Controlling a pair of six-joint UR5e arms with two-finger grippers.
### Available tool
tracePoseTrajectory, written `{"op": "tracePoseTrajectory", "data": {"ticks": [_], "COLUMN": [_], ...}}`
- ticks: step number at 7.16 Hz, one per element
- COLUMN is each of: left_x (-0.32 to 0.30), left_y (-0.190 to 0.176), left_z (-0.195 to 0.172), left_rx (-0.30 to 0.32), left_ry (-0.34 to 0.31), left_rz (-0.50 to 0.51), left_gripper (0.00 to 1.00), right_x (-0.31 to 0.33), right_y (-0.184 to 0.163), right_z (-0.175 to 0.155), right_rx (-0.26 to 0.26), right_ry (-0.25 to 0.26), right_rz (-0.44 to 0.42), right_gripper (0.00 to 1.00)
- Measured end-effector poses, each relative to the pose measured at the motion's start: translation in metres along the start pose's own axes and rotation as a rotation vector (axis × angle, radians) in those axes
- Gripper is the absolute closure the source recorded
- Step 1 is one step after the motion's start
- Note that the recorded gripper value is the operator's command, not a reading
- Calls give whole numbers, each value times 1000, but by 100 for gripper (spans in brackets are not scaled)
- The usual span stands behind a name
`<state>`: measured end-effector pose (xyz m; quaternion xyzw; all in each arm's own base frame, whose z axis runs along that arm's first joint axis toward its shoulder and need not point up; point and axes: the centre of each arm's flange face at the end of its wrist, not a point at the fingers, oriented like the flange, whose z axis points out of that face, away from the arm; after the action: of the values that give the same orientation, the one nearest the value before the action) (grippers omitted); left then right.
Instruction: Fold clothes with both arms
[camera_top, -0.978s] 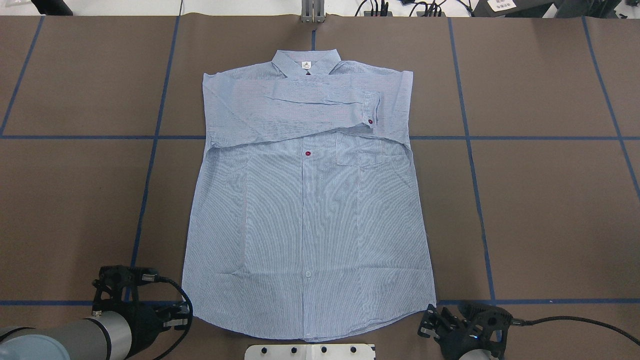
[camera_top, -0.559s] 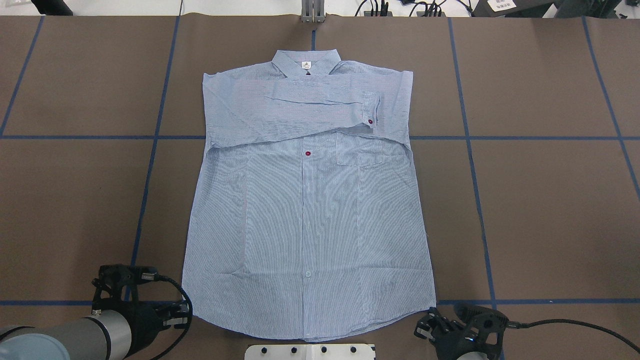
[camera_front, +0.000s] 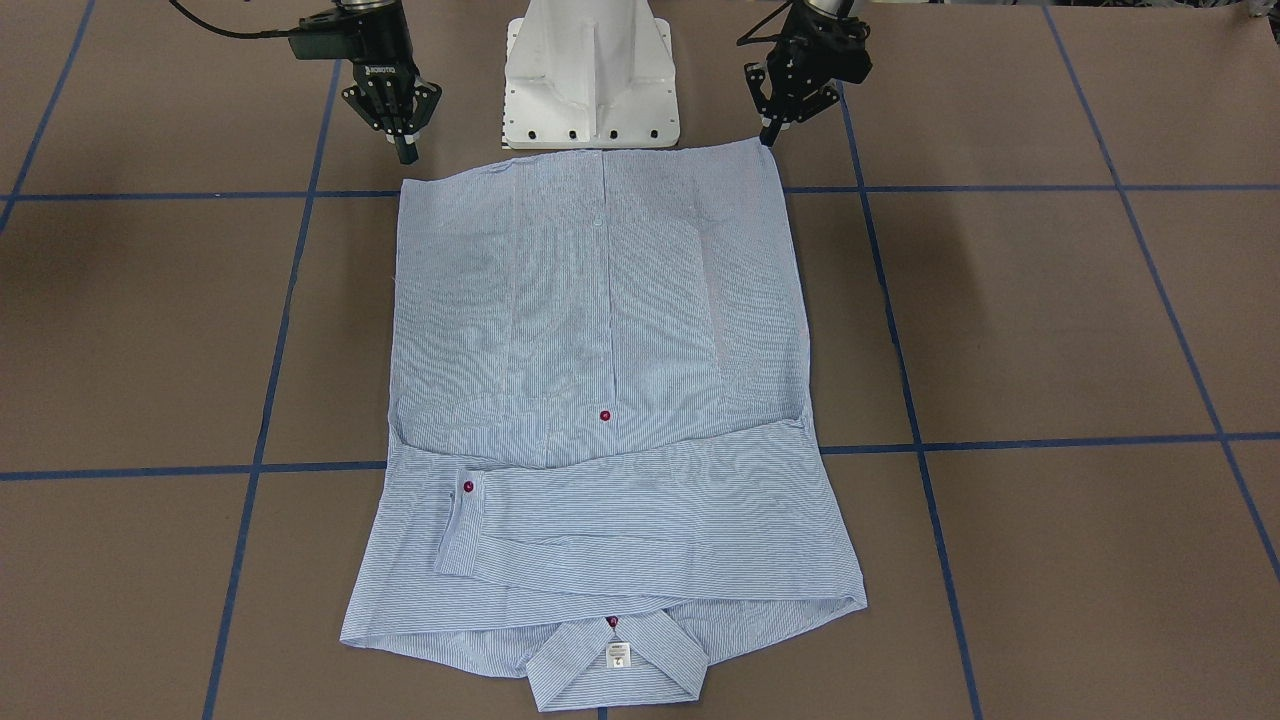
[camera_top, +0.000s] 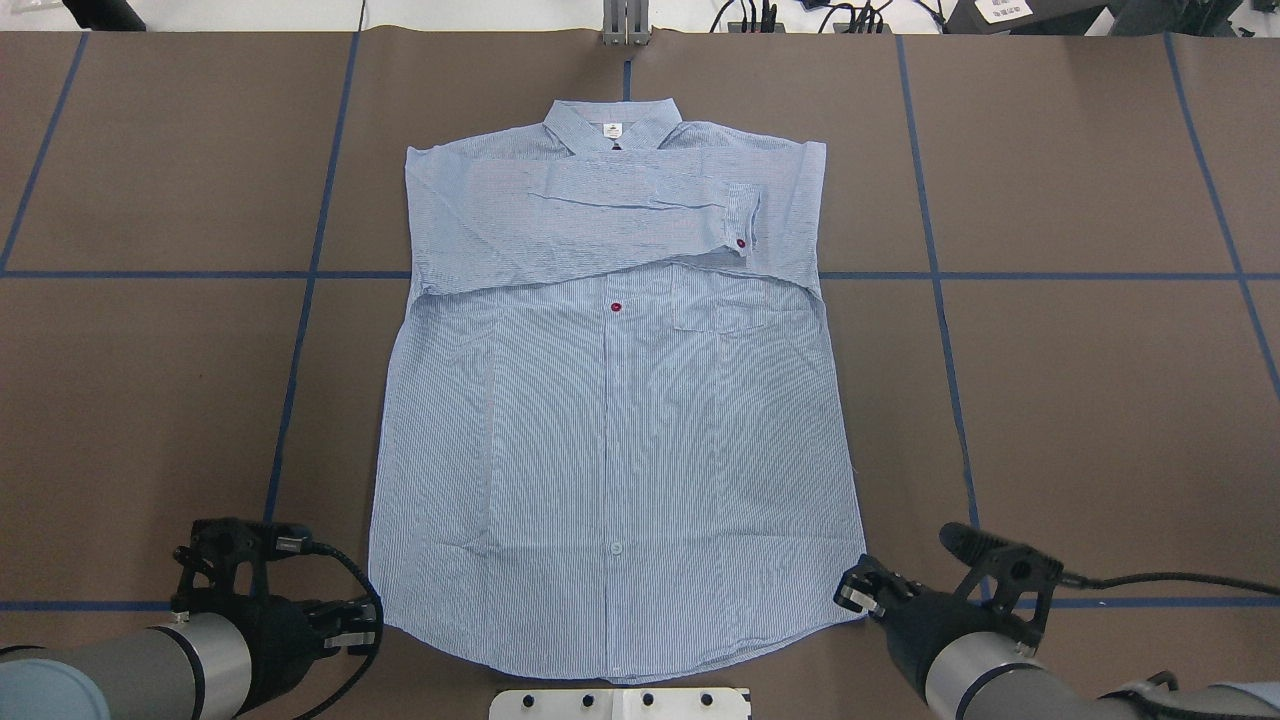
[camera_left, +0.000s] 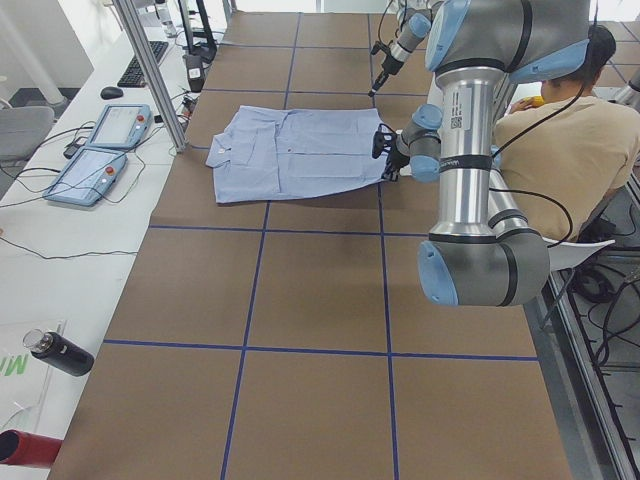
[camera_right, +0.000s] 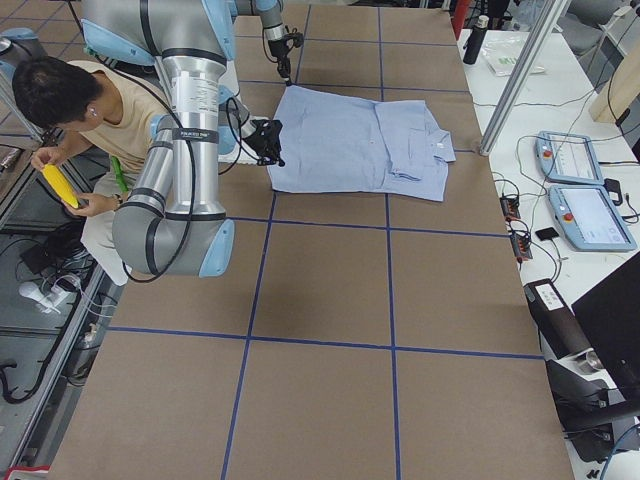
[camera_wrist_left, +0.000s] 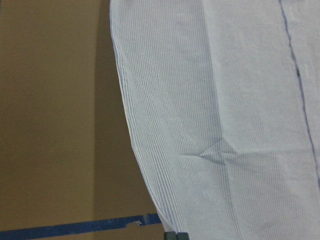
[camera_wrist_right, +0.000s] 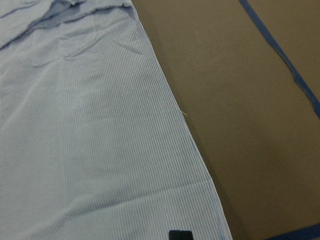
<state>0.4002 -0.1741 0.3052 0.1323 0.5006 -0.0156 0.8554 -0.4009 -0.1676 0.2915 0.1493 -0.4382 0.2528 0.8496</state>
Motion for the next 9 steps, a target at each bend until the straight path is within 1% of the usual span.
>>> {"op": "tracePoseTrajectory", "data": {"ticks": [1, 2, 3, 4, 5, 6, 7, 8, 9], "left_x": [7, 15, 23, 26, 28, 30, 30, 30, 29], "left_y": [-17, -36, -50, -55, -56, -56, -55, -55, -55], "left_z": [-27, -65, -105, -120, -110, -92, -78, -71, -67], "left_rx": [-23, -53, -78, -94, -103, -106, -108, -103, -94], "left_ry": [29, 58, 88, 93, 77, 56, 36, 24, 14], "left_rz": [13, 14, 14, 13, 11, 8, 6, 6, 6], "left_gripper": [100, 100, 100, 100, 100, 100, 100, 100, 100], "right_x": [-20, -38, -52, -60, -67, -76, -85, -87, -79], "right_y": [-40, -74, -91, -89, -79, -62, -38, -12, 10], "right_z": [-41, -83, -113, -119, -109, -88, -56, -19, 14], "right_rx": [-42, -97, -149, -171, -164, -148, -119, -86, -63], "right_ry": [4, 5, 22, 59, 94, 105, 102, 100, 90], "right_rz": [27, 48, 58, 40, 11, -19, -43, -62, -74], "right_gripper": [100, 100, 100, 100, 70, 28, 1, 1, 2]}}
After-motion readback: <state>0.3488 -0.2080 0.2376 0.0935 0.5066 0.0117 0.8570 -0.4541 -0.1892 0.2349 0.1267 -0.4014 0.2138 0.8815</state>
